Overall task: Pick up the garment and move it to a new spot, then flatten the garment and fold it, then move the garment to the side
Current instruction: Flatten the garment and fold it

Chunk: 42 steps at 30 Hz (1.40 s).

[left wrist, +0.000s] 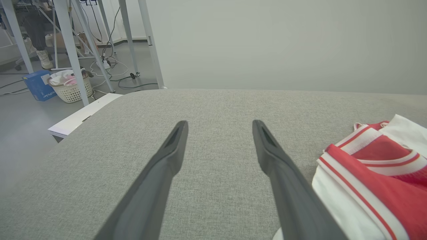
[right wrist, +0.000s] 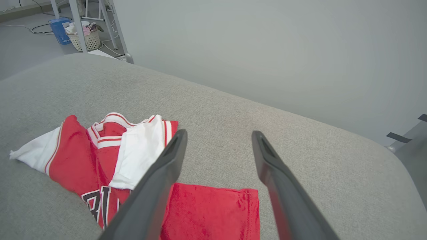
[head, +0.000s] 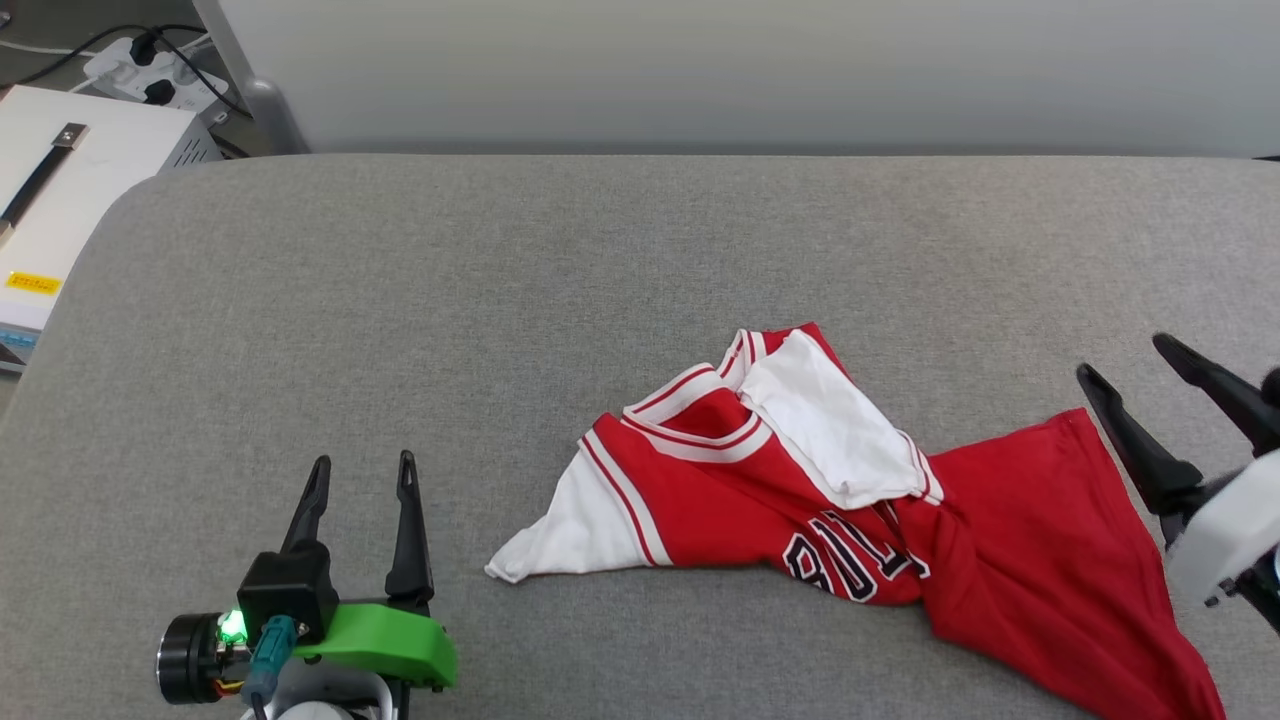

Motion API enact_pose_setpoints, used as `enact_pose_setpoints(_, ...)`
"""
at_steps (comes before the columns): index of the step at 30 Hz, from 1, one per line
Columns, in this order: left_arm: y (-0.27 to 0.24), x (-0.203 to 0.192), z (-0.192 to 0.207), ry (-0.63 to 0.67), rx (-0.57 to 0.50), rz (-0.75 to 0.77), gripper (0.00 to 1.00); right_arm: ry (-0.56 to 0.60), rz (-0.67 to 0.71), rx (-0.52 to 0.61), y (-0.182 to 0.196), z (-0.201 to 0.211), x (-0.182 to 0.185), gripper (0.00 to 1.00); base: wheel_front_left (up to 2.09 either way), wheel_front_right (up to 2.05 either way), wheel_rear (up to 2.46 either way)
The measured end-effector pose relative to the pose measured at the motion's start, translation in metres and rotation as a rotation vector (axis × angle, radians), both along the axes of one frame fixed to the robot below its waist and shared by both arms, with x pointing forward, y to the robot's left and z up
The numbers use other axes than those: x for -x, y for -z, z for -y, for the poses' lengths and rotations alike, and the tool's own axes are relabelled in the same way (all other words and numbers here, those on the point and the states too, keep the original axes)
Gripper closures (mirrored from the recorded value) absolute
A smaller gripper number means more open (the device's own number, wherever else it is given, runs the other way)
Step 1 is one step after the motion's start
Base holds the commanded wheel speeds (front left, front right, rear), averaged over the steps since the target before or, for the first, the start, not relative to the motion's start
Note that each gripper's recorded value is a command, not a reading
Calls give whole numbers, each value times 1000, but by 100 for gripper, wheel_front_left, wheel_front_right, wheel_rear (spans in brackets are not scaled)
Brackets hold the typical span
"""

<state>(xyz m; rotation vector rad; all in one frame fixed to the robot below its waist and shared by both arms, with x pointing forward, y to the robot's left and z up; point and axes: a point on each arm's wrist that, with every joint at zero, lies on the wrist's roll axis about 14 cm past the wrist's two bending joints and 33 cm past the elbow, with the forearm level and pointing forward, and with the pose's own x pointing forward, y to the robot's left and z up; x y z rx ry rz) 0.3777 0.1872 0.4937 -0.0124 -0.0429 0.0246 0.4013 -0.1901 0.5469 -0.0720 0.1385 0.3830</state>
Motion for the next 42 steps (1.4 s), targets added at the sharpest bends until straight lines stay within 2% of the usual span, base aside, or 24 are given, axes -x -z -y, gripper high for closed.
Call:
enact_pose_setpoints(3,2,-2,2,4,0,-5,0,-105,9,57,-12,-28,-13,0,0,0,0)
enact_pose_setpoints(6,2,-6,4,11,1,-4,0,-214,-54,136,-7,-54,-21,0,0,0,0)
enact_pose_setpoints(7,2,-12,4,12,1,-1,0,-305,-150,206,8,-74,-23,0,0,0,0)
enact_pose_setpoints(16,11,-23,2,-1,6,-23,0,-469,-493,388,81,-98,-18,0,0,0,0)
enact_pose_setpoints(17,14,-27,0,-12,10,-31,0,-511,-559,417,102,-105,-17,0,0,0,0)
enact_pose_setpoints(19,17,-30,-1,-15,14,-38,0,-521,-598,438,118,-107,-21,0,0,0,0)
enact_pose_setpoints(20,23,-34,-2,-21,11,-52,0,-541,-661,475,145,-109,-19,0,0,0,0)
enact_pose_setpoints(23,28,-36,-3,-25,9,-65,0,-545,-744,516,174,-103,-14,0,0,0,0)
enact_pose_setpoints(27,30,-37,-8,-42,9,-73,0,-530,-784,516,189,-97,-19,0,0,0,0)
enact_pose_setpoints(28,30,-36,-10,-50,7,-72,0,-538,-752,475,186,-103,-20,100,0,0,0)
enact_pose_setpoints(29,29,-36,-11,-51,7,-71,0,-538,-731,450,183,-105,-21,100,0,0,0)
enact_pose_setpoints(30,25,-35,-11,-52,9,-60,0,-529,-659,327,166,-119,-26,100,0,0,0)
enact_pose_setpoints(35,18,-31,-5,-39,17,-42,0,-484,-549,131,129,-125,-29,100,0,0,0)
enact_pose_setpoints(42,13,-29,9,0,25,-28,0,-300,-428,-167,85,-91,-39,100,0,0,0)
